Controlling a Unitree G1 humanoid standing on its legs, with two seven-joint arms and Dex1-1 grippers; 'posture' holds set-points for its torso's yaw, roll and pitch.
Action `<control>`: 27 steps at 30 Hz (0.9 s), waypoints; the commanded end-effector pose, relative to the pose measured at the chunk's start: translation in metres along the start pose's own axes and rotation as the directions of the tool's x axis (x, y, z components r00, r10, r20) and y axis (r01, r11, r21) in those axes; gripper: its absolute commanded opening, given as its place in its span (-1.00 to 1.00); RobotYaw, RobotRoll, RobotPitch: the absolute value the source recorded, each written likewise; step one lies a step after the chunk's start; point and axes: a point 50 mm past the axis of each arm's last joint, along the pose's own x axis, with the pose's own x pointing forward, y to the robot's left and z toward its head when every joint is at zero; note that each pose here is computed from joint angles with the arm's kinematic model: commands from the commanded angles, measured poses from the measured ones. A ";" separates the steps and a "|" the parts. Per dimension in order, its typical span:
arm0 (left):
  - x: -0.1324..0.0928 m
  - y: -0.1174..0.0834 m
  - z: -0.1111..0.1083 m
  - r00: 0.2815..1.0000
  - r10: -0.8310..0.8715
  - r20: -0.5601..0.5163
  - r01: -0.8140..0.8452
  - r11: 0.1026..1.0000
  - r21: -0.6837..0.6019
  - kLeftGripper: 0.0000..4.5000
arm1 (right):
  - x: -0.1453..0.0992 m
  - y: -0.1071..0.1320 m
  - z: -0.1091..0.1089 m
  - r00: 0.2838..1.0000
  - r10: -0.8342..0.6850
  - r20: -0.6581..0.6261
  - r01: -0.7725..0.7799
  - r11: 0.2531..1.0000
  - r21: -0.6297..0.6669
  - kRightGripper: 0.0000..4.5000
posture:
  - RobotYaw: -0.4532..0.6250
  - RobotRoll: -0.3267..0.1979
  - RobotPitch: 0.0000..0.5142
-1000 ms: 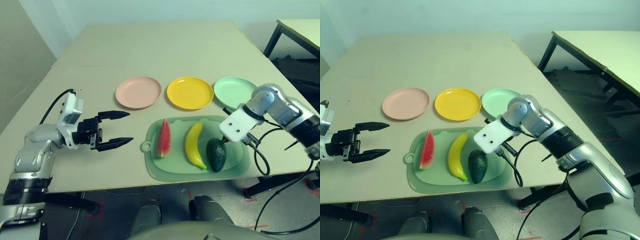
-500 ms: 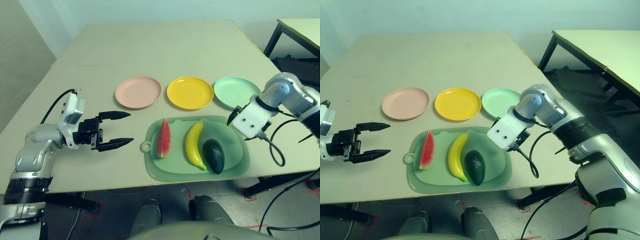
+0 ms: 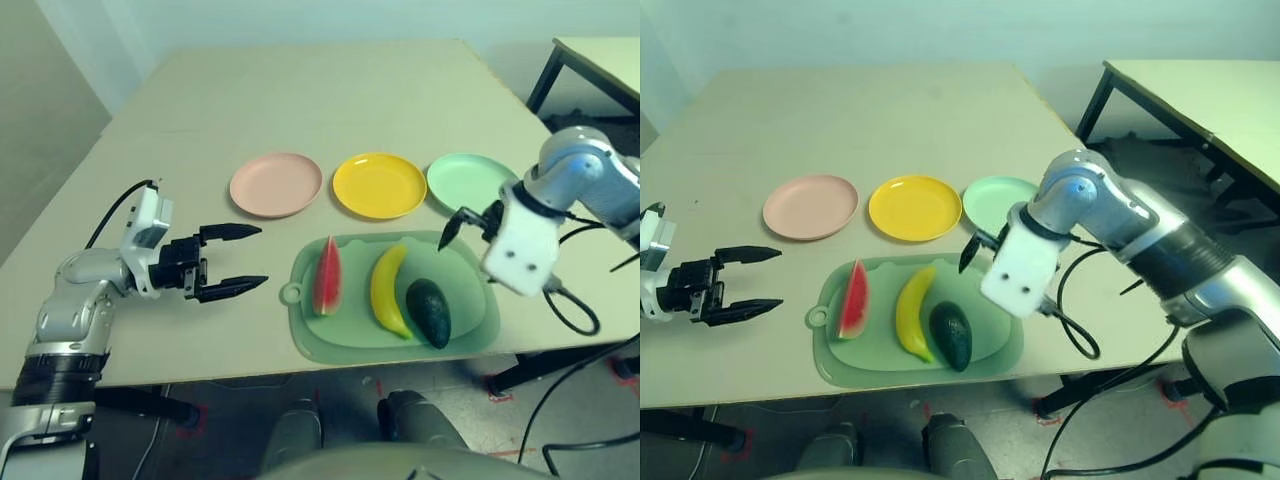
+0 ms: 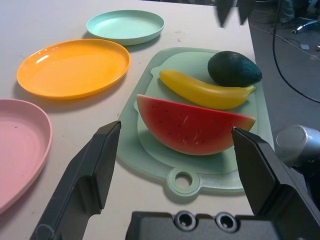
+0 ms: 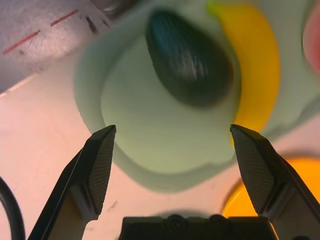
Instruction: Place the fruits into color-matched plates.
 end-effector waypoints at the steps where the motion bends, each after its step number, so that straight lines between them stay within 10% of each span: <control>1: 0.002 0.001 -0.004 1.000 -0.009 -0.013 0.009 1.000 -0.004 1.00 | 0.003 -0.004 0.005 1.000 0.013 0.004 -0.013 0.999 -0.045 0.99 | -0.31 0.25 -0.82; 27: -0.004 -0.007 -0.005 0.999 0.030 -0.030 -0.030 0.999 -0.015 1.00 | 0.030 -0.044 0.011 0.999 0.051 0.018 -0.046 0.982 -0.183 0.99 | -0.23 0.25 -0.75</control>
